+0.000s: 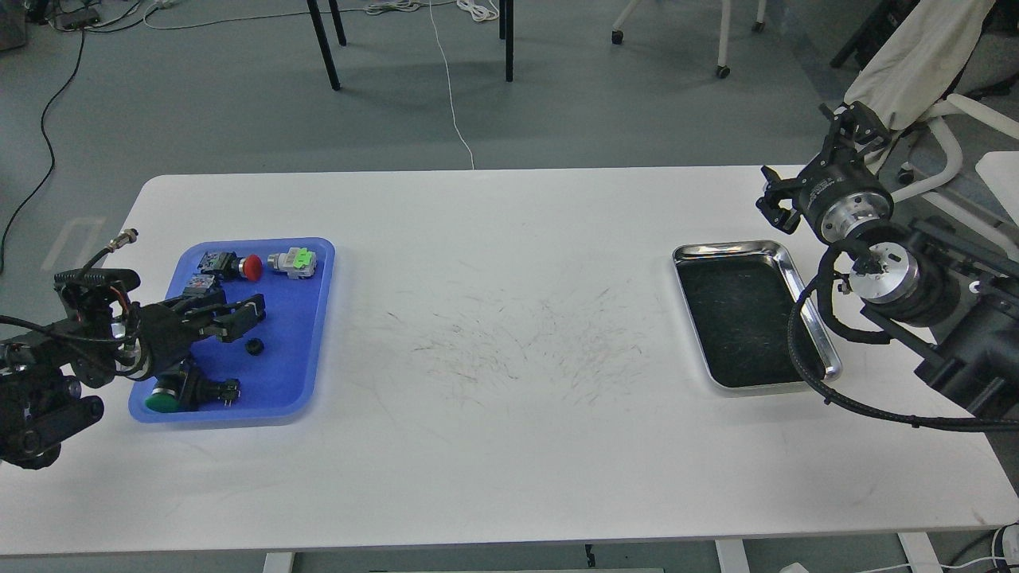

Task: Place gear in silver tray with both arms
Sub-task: 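Reach the left gripper into the blue tray and grasp a black gear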

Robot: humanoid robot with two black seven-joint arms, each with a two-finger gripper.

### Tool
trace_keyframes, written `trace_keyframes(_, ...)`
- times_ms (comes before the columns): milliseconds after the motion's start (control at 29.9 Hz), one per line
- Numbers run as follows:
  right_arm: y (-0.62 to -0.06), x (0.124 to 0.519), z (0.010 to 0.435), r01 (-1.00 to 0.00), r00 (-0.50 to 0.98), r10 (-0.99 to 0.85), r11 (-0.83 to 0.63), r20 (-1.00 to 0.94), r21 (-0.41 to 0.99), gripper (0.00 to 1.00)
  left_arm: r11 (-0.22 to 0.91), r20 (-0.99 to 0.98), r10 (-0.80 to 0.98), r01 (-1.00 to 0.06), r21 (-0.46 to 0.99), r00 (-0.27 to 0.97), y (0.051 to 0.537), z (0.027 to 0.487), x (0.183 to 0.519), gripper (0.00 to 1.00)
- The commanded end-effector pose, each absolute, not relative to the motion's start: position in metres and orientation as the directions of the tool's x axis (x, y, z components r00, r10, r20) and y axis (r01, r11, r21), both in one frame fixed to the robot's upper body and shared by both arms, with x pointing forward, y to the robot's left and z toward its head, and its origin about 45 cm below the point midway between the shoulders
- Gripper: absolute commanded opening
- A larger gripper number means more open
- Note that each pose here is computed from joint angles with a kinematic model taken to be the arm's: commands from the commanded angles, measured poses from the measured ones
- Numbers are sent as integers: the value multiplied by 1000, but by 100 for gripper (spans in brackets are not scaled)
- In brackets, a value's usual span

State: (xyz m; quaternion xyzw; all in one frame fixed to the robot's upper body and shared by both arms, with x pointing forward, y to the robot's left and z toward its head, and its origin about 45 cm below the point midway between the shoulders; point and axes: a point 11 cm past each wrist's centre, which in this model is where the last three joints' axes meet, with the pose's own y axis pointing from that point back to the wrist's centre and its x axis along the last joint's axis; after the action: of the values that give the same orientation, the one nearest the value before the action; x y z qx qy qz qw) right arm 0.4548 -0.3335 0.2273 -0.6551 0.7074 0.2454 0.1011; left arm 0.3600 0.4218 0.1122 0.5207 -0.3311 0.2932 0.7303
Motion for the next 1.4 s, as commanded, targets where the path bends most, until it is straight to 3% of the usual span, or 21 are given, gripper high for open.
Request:
trace_keyframes(0,-335,455,227,-976,-123,-878,23,-462,215,99,277,791,81,-776,567,606,424,108,357,63)
trace_keyframes(1370,-337,450,219,-974,-124,-889,24,-441,227,99,321,792,80,-768,554,605,391,89,362,59)
